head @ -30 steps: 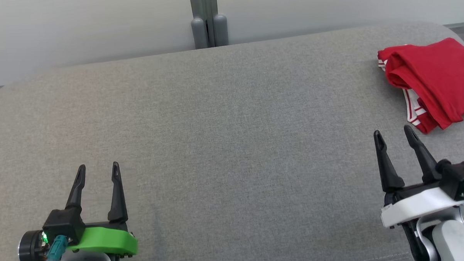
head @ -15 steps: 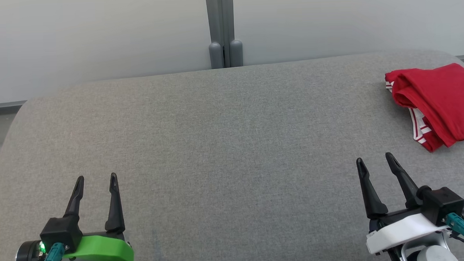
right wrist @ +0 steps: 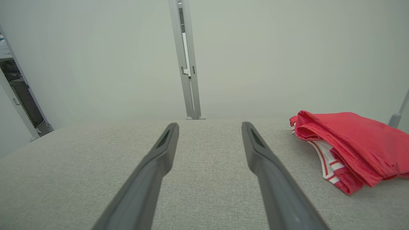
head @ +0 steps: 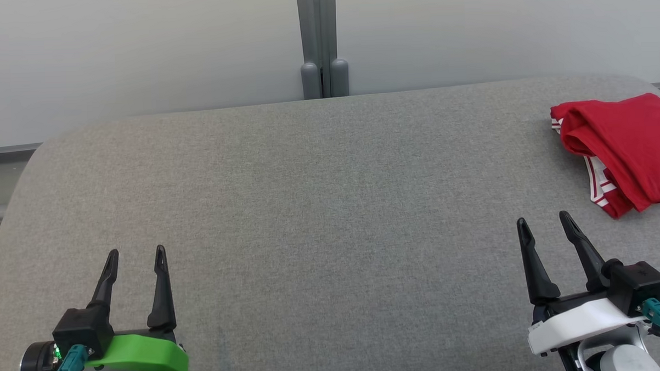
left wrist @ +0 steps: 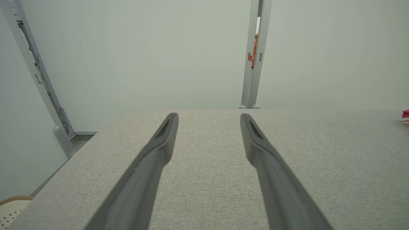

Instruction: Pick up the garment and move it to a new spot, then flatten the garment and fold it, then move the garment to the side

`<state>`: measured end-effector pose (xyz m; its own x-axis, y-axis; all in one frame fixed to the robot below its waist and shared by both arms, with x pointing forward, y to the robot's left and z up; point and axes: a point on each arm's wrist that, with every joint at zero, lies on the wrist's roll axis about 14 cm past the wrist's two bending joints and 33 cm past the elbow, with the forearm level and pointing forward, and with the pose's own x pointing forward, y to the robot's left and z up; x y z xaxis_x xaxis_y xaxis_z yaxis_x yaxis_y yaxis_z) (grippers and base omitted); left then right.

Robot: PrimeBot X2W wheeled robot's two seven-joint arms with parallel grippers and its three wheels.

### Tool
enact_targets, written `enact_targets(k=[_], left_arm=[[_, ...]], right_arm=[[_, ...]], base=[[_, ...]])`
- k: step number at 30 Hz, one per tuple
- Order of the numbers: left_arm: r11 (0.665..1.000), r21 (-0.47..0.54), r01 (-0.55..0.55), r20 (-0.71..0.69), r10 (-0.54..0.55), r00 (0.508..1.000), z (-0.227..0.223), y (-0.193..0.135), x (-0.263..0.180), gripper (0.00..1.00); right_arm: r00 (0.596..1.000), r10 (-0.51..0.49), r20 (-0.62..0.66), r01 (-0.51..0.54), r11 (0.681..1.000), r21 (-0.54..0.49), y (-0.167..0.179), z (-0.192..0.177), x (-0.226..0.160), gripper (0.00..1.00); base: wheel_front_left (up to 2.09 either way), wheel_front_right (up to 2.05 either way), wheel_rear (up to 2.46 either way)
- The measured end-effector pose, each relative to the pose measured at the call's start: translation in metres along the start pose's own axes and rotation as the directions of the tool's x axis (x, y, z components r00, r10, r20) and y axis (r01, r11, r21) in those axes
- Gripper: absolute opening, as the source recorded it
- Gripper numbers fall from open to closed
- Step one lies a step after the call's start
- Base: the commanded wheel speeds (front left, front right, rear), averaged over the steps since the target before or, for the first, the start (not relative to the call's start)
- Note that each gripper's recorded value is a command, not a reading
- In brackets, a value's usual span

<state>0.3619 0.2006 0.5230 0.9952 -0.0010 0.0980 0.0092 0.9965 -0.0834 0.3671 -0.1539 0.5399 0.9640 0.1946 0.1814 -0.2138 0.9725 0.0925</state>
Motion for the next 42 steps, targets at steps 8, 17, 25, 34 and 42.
enact_targets(k=[8, 17, 25, 34, 42], left_arm=[[1.000, -0.006, 0.014, -0.001, -0.014, 1.000, 0.001, -0.003, 0.000, 1.00], [1.000, -0.005, 0.012, 0.000, -0.012, 1.000, 0.001, -0.002, -0.001, 1.00], [1.000, -0.023, 0.007, -0.059, -0.008, 0.998, -0.018, -0.006, -0.008, 0.00], [0.984, -0.172, -0.047, -0.117, 0.027, 0.993, -0.030, -0.001, -0.010, 0.00], [0.947, -0.308, -0.090, -0.147, 0.046, 0.988, -0.035, 0.003, -0.010, 0.00]], right_arm=[[1.000, -0.010, 0.000, 0.010, 1.000, -0.004, -0.004, 0.001, -0.002, 1.00], [1.000, -0.010, -0.002, 0.010, 1.000, -0.004, -0.004, 0.000, -0.001, 1.00], [0.998, -0.023, -0.065, 0.024, 0.999, 0.021, -0.002, -0.021, -0.011, 0.00], [0.991, -0.074, -0.107, 0.091, 0.982, 0.166, -0.010, -0.031, -0.015, 0.00], [0.986, -0.113, -0.126, 0.146, 0.944, 0.297, -0.017, -0.033, -0.014, 0.00]], base=[[0.00, 0.00, 0.00], [0.00, 0.00, 0.00], [0.00, 0.00, 0.00], [0.00, 0.00, 0.00], [0.00, 0.00, 0.00]])
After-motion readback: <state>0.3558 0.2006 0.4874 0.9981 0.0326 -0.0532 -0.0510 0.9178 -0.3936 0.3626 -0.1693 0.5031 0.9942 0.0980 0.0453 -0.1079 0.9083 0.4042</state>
